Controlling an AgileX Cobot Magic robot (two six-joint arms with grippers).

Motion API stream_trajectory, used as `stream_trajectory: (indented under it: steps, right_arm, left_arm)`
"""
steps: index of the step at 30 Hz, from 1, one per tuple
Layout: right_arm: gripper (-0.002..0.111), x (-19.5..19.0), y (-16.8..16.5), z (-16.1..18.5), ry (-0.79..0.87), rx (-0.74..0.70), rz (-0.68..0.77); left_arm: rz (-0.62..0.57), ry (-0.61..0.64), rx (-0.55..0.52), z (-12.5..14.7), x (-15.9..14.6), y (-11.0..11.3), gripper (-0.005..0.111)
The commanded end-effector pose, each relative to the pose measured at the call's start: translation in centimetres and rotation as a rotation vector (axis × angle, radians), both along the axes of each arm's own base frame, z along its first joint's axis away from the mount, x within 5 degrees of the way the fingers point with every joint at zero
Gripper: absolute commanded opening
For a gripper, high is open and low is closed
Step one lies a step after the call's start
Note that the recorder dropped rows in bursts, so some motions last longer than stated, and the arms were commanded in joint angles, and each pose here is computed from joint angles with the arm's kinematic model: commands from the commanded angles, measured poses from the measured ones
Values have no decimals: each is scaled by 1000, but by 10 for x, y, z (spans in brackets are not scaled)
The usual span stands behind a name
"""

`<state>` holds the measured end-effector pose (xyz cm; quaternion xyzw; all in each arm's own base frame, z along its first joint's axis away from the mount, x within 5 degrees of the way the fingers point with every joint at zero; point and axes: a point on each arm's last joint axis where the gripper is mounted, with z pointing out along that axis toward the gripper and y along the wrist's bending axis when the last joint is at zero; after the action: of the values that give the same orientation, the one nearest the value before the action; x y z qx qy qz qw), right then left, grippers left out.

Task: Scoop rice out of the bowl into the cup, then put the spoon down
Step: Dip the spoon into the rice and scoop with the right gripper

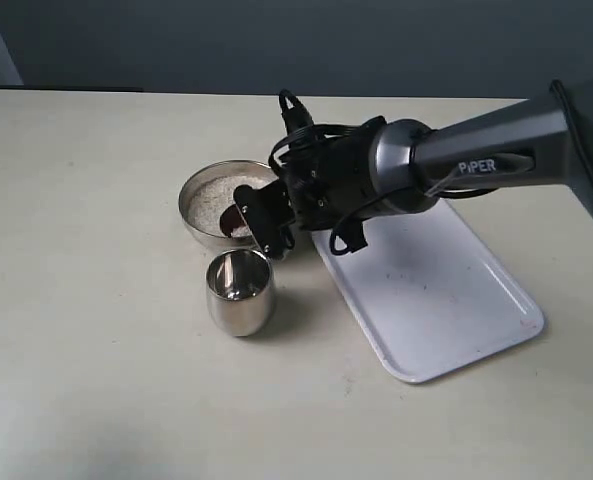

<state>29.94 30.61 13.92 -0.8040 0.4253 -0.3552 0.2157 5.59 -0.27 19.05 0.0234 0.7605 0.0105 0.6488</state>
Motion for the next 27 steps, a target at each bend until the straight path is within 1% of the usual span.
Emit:
stream_trajectory:
  steps: [1, 4, 6, 10, 13, 17, 20, 23, 27]
  right_arm:
    - [-1, 4, 2, 14, -31, 18, -21]
    - [-1, 12, 7, 24, -49, 63, -9]
    - [-1, 18, 12, 28, -80, 66, 4]
    - [-1, 31, 17, 26, -111, 59, 13]
    - [-1, 37, 19, 19, -113, 43, 35]
    - [-1, 42, 15, 15, -118, -39, 82]
    - [-1, 49, 9, 18, -163, -114, 103]
    - [-1, 51, 9, 20, -199, -147, 130]
    - [-1, 52, 12, 19, -235, -184, 190]
  left_arm:
    - [1, -19, -3, 2, 0, 0, 1]
    - [1, -19, -3, 2, 0, 0, 1]
    - [1, -19, -3, 2, 0, 0, 1]
    - [1, -19, -3, 2, 0, 0, 1]
    - [1, -19, -3, 2, 0, 0, 1]
    - [1, -19, -3, 2, 0, 0, 1]
    - [-4, -19, -3, 2, 0, 0, 1]
    - [-36, -19, -4, 2, 0, -2, 1]
    - [-44, -19, -4, 2, 0, -2, 1]
